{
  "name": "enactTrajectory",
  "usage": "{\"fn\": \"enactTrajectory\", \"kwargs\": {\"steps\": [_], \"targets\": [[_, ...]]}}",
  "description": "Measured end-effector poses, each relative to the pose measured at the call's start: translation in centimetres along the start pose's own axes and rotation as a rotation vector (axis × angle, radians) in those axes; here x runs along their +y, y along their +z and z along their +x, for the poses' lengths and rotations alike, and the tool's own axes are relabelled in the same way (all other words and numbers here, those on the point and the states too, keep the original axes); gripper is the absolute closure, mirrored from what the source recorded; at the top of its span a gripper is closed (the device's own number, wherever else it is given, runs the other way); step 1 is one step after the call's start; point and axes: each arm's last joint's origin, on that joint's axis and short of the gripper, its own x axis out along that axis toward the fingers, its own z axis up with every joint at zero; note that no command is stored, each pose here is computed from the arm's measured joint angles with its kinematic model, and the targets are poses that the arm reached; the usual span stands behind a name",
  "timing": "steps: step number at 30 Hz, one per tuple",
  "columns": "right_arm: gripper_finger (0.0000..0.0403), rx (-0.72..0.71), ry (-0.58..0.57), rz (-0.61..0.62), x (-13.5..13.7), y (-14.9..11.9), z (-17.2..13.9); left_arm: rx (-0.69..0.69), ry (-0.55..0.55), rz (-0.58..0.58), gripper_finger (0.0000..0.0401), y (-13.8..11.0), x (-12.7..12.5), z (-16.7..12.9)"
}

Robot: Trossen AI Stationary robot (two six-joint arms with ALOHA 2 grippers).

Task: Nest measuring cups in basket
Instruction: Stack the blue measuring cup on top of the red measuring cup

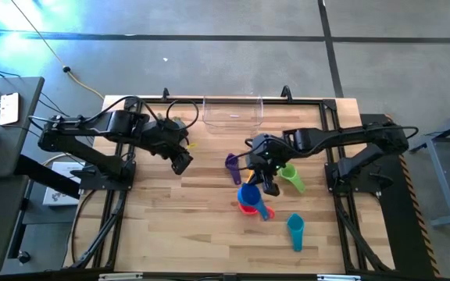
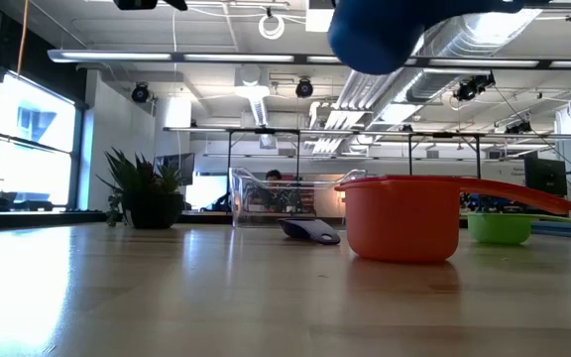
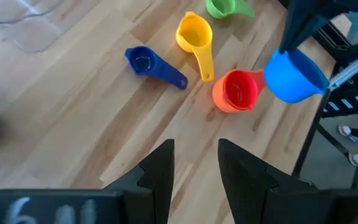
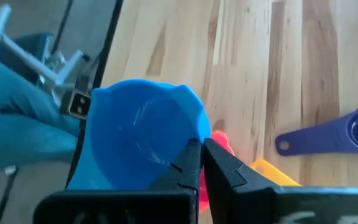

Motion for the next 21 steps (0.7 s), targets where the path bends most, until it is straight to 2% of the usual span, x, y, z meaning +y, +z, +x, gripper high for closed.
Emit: {"fn": "enactTrajectory", "kwargs": {"steps": [9,21], "targets": [[0.0403,0.132,0.005,-0.027,-0.6,1.0,1.8,-0.007,0.008,-0.018,0.0288,0.0,0.0,0.0],[0.0403,0.247,0.011,-0.014,-1.9,0.2,5.3,-0.008,0.01,-0.017,0.0288,0.0,0.0,0.0]]}}
